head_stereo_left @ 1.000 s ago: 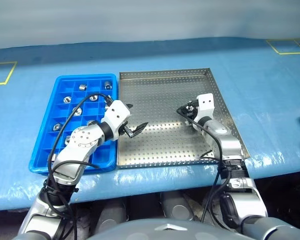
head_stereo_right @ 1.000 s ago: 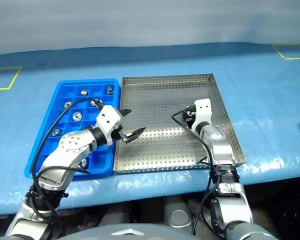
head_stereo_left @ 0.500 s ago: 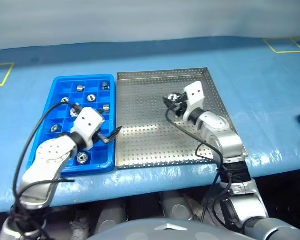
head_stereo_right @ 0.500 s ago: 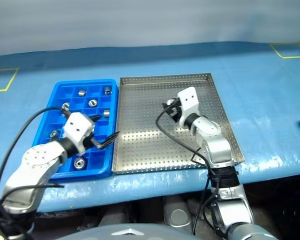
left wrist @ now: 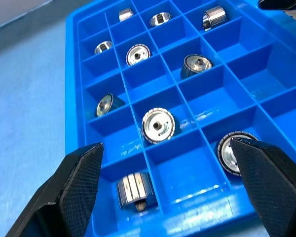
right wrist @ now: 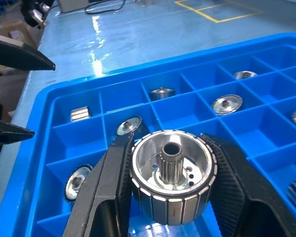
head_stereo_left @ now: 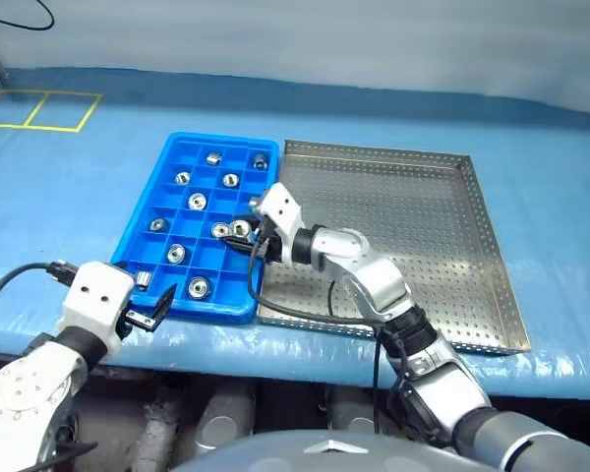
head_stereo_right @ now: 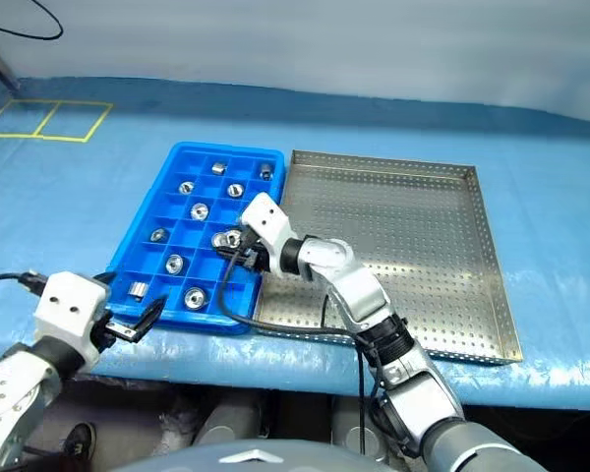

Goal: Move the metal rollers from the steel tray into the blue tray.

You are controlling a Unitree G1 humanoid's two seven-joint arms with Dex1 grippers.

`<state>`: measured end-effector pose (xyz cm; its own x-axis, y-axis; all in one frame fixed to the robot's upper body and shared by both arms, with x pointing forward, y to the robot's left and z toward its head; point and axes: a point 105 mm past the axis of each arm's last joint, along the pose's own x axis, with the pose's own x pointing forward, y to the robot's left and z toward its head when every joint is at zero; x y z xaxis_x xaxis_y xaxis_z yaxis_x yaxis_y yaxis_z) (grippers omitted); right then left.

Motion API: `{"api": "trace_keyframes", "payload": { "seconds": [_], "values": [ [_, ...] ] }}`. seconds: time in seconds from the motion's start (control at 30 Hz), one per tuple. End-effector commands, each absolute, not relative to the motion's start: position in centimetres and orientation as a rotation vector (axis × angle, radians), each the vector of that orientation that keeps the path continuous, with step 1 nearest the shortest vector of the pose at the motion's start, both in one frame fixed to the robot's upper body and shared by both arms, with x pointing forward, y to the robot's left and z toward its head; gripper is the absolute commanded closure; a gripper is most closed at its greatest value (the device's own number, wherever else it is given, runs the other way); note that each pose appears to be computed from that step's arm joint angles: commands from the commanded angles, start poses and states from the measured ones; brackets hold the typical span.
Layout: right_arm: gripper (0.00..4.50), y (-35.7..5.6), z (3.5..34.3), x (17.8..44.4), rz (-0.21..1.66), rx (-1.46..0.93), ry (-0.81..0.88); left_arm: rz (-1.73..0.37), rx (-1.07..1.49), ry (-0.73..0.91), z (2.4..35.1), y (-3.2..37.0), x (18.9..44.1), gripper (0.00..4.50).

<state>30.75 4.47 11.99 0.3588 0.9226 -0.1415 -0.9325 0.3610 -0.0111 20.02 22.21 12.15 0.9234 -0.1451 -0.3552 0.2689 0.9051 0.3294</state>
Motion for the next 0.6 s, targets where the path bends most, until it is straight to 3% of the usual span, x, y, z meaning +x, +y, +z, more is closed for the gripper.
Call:
{"api": "trace_keyframes", "payload": {
  "seconds": [0.03,0.3,0.53,0.6],
  "values": [
    [2.76,5.3,12.9,30.1,1.261,-0.099,0.077,-0.211,0.396,0.278,13.4,21.5,19.6,0.0],
    [2.76,5.1,11.0,31.0,1.242,-0.116,0.149,-0.203,0.392,0.274,13.4,21.4,19.6,0.0],
    [0.54,4.5,11.8,31.9,1.174,-0.122,0.091,-0.226,0.396,0.269,13.4,21.1,20.2,0.0],
    [0.54,4.1,12.4,32.0,1.157,-0.116,0.067,-0.246,0.392,0.263,13.3,20.7,20.6,0.0]
  ]
}}
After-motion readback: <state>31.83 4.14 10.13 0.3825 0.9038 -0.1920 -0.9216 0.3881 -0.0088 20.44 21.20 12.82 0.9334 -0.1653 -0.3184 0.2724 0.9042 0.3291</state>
